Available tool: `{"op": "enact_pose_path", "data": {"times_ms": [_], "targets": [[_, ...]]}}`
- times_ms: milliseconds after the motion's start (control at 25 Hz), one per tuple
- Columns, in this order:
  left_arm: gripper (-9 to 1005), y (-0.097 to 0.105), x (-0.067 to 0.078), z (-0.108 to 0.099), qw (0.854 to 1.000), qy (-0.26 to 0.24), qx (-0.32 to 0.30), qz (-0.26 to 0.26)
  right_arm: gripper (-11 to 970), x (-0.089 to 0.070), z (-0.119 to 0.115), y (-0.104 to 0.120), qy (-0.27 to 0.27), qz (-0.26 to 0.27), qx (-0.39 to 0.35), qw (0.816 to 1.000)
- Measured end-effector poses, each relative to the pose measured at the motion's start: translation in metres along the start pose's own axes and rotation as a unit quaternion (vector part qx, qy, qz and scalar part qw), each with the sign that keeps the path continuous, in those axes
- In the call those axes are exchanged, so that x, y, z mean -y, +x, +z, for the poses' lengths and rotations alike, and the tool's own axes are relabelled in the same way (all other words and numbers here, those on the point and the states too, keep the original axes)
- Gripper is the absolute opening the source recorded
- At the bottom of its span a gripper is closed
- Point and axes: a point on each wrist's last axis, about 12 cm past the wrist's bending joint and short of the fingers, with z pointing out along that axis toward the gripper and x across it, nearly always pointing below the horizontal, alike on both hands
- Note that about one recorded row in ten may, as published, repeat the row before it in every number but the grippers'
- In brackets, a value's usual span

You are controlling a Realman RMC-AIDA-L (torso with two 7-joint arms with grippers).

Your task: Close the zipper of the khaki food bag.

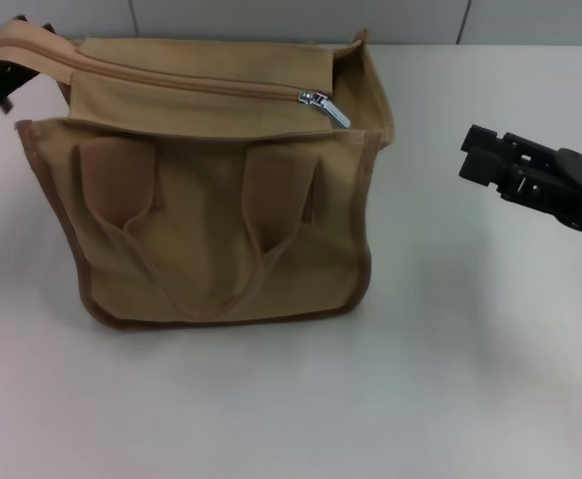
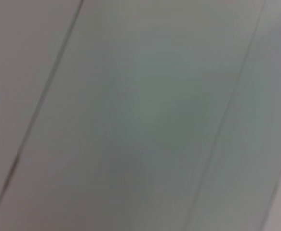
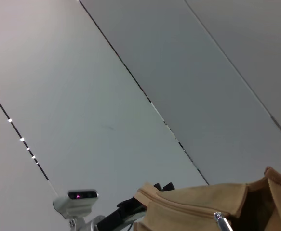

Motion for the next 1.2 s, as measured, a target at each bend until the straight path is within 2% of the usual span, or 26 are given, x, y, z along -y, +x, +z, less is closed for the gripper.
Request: {"op": "enact_pose_path", "data": {"times_ms": [40,80,240,280,480,760,800,880,1120,1160,1200], "targets": [[458,0.000,0.000,0.000,1.000,0.000,0.000,0.000,578,0.000,0.001,0.000,0.000,-0.001,-0.001,1.000],[495,-0.010,-0.001,-0.007,0.999,0.013,-0.039,-0.015,613,0.001,0.002,0.000,0.001,-0.005,-0.003,1.000],[703,-0.020,-0.003,-0.018,0.995,0.029,-0.084,-0.037,754,0.001,0.004,0.000,-0.001,-0.012,-0.009,1.000],[710,-0.023,-0.003,-0.020,0.994,0.035,-0.094,-0.042,788,0.001,0.005,0.000,-0.004,-0.015,-0.017,1.000],[746,-0.034,-0.003,-0.029,0.989,0.054,-0.130,-0.053,788,0.002,0.009,0.002,-0.011,-0.029,-0.038,0.999],[782,-0.042,0.001,-0.036,0.986,0.077,-0.138,-0.054,787,0.000,0.012,0.007,-0.019,-0.059,-0.048,0.997],[782,-0.050,0.012,-0.044,0.983,0.132,-0.118,-0.049,787,0.000,0.013,0.009,-0.023,-0.065,-0.052,0.996],[782,-0.046,0.022,-0.042,0.979,0.171,-0.106,-0.044,787,-0.003,0.015,0.015,-0.032,-0.084,-0.066,0.994],[782,-0.037,0.028,-0.038,0.977,0.184,-0.100,-0.039,786,-0.008,0.022,0.031,-0.059,-0.125,-0.098,0.986],[782,-0.028,0.032,-0.035,0.976,0.194,-0.095,-0.031,786,-0.008,0.022,0.031,-0.059,-0.125,-0.098,0.986],[782,-0.028,0.032,-0.035,0.976,0.194,-0.095,-0.031,786,-0.009,0.023,0.034,-0.062,-0.132,-0.102,0.984]]}}
